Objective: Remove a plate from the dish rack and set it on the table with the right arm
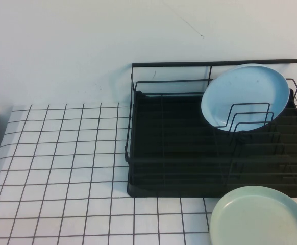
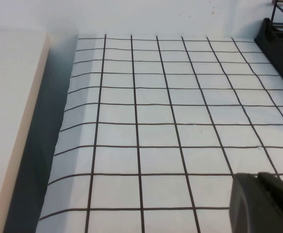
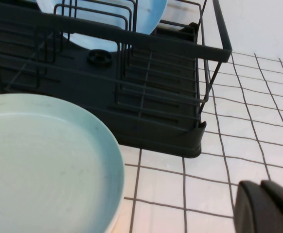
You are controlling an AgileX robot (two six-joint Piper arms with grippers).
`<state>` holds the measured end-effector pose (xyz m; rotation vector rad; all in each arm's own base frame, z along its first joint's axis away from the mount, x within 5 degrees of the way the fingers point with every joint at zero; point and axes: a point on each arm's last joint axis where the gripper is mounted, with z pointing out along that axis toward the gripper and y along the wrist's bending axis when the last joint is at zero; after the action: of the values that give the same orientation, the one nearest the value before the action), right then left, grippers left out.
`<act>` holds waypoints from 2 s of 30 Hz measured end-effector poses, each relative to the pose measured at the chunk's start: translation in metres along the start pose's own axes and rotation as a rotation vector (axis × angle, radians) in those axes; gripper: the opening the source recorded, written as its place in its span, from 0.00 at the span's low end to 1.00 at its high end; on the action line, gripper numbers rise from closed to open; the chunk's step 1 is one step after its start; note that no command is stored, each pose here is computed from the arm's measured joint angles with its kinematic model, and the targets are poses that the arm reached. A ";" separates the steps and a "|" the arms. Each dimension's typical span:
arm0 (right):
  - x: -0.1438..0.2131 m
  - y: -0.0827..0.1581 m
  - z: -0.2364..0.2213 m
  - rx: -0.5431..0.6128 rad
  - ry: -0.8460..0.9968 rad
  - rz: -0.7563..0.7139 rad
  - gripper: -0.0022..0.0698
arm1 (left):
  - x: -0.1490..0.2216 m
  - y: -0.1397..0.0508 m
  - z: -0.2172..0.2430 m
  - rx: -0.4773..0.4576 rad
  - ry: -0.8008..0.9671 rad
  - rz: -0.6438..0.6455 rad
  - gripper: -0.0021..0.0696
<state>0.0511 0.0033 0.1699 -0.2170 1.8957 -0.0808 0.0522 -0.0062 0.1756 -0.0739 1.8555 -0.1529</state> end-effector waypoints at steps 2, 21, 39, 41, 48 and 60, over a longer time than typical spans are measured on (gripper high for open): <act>0.000 0.000 0.000 0.000 0.000 0.000 0.03 | 0.000 0.000 0.000 0.000 0.000 0.000 0.02; 0.000 0.000 0.000 0.000 0.000 0.000 0.03 | 0.000 0.000 0.000 0.000 0.000 -0.004 0.02; -0.004 -0.001 0.001 0.013 -0.058 0.000 0.03 | 0.000 0.000 0.000 0.000 0.000 -0.004 0.02; -0.010 -0.002 0.000 0.028 -0.129 0.000 0.03 | 0.000 0.000 0.000 0.000 0.000 -0.004 0.02; -0.049 -0.011 -0.015 0.127 -0.593 0.001 0.03 | 0.000 0.000 0.000 0.000 0.000 -0.004 0.02; -0.076 -0.019 -0.048 0.217 -1.064 0.083 0.03 | 0.000 0.000 0.000 0.000 0.000 0.000 0.02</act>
<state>0.0326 -0.0037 0.2597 -0.0106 0.8252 -0.0897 0.0522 -0.0062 0.1756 -0.0740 1.8555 -0.1530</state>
